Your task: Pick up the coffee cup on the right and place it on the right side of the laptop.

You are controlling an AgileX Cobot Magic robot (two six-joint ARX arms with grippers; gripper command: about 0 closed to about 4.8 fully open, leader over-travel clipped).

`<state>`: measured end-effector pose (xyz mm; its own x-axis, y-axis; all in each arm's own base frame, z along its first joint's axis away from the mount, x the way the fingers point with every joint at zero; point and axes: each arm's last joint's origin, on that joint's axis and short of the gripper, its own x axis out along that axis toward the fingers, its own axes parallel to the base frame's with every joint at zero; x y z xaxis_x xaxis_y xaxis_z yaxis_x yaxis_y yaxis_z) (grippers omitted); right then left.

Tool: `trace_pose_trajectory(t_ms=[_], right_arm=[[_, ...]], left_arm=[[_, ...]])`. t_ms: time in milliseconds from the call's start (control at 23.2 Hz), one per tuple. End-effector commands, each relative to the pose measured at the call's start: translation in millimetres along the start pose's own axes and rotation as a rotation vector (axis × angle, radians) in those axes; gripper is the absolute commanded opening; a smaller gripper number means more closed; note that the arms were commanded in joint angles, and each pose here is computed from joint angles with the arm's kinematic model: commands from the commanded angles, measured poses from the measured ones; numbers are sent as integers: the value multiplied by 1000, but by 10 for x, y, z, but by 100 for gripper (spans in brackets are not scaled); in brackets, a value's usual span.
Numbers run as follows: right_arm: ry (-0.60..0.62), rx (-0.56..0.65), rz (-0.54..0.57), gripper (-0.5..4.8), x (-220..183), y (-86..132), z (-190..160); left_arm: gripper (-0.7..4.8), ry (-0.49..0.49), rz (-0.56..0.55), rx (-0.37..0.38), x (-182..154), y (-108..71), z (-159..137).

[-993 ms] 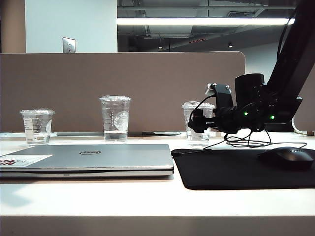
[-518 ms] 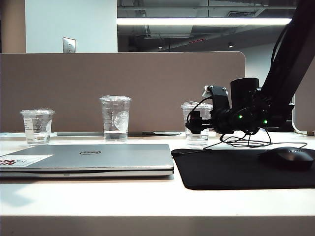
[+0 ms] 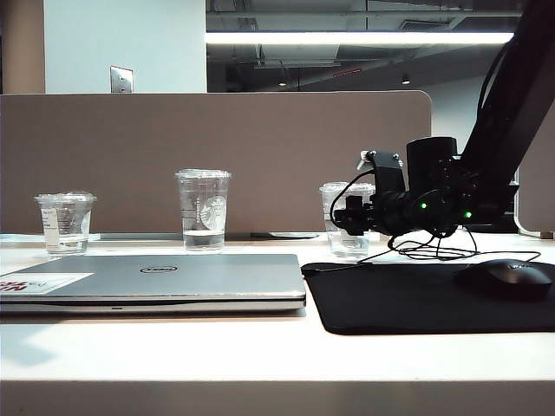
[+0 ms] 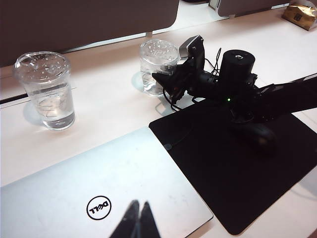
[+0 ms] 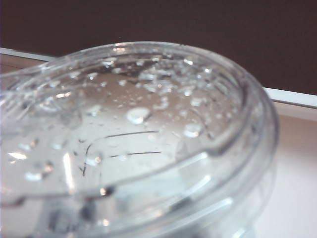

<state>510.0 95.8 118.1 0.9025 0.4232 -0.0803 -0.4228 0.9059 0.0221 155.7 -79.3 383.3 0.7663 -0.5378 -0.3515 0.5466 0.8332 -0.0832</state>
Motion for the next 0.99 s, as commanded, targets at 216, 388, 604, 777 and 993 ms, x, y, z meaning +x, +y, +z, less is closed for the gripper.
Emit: trace_pose_trajectory(t_ms=[216,388,604,777,993], right_arm=[[3,4,6,229,-33,15,239],[69,22,6,229,-103,34,461],[89,27,6,229,-216,65,791],[55,18,6,229,-316,92,1078],[31,11,6,229,-508,144,1480]], left_arm=[[-5,-17,-4,6,-15,-2,27],[-5,-16,-4,6,-15,-2,27],[-5,-16,-4,6,-15,-2,27],[-5,-16,-4,6,-15,-2,27],[-5,-16,-4,6,-15,-2,27]])
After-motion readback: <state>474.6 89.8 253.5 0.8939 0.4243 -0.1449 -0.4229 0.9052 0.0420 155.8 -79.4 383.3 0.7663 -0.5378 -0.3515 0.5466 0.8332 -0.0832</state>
